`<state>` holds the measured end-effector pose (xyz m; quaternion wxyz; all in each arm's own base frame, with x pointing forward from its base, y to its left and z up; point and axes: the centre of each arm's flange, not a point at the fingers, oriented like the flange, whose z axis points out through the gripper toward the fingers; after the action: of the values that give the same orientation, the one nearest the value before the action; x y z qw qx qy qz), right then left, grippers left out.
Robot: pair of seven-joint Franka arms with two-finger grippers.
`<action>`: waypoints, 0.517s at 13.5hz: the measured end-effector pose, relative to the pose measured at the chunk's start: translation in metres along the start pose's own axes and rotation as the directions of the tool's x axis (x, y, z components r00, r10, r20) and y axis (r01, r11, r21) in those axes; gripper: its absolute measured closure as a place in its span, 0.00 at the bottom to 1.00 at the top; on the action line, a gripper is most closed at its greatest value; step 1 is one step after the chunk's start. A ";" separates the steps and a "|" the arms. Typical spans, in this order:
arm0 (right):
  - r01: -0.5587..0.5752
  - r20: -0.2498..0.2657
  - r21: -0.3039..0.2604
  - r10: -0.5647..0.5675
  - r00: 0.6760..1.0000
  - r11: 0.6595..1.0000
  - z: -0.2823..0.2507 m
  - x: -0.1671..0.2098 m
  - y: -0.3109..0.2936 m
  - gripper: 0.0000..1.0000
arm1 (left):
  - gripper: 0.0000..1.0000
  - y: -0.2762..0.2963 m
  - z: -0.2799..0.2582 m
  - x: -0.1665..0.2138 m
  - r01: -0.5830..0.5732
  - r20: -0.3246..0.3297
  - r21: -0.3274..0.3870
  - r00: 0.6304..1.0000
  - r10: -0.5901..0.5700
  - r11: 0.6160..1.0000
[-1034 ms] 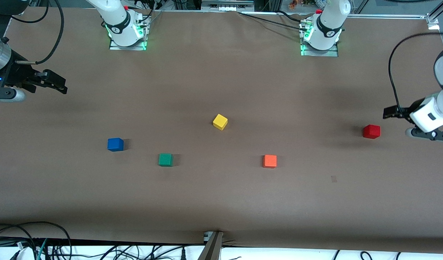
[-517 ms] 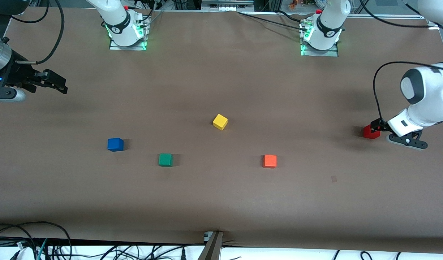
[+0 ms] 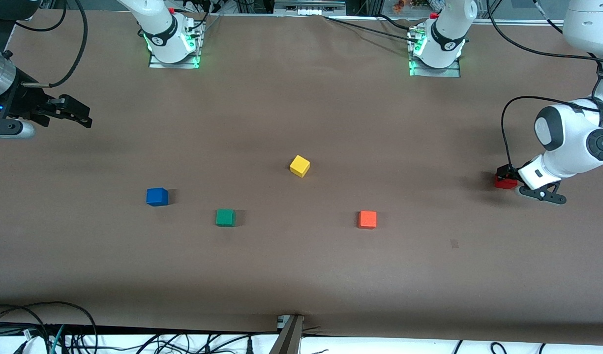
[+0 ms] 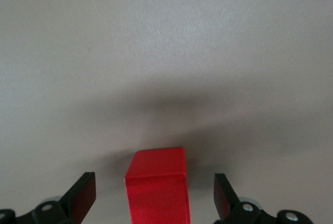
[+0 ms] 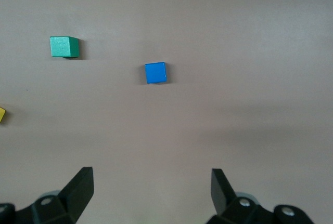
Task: Pass red block to right arm, stack on blue
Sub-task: 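Move the left gripper down over the red cube and close it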
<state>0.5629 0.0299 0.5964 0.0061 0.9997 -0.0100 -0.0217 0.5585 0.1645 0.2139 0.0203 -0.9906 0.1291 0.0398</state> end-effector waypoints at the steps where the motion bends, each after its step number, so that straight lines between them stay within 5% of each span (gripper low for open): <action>1: 0.000 0.000 0.000 0.000 1.000 1.000 0.000 0.000 0.000 0.00 | 0.00 -0.003 0.007 -0.003 0.011 0.006 -0.007 1.000 -0.011 1.000; 6: 0.000 0.000 0.000 0.000 1.000 1.000 0.000 0.000 0.000 0.00 | 0.00 -0.004 0.044 -0.011 0.049 0.032 -0.047 0.998 -0.048 0.998; 7: 0.001 0.000 0.000 -0.001 1.000 1.000 0.000 0.000 -0.001 0.00 | 0.09 -0.004 0.045 -0.011 0.049 0.032 -0.047 0.998 -0.048 0.998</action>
<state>0.5629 0.0305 0.5964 0.0061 0.9997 -0.0094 -0.0217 0.5458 0.1735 0.1705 -0.0004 -0.9929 0.1036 0.0577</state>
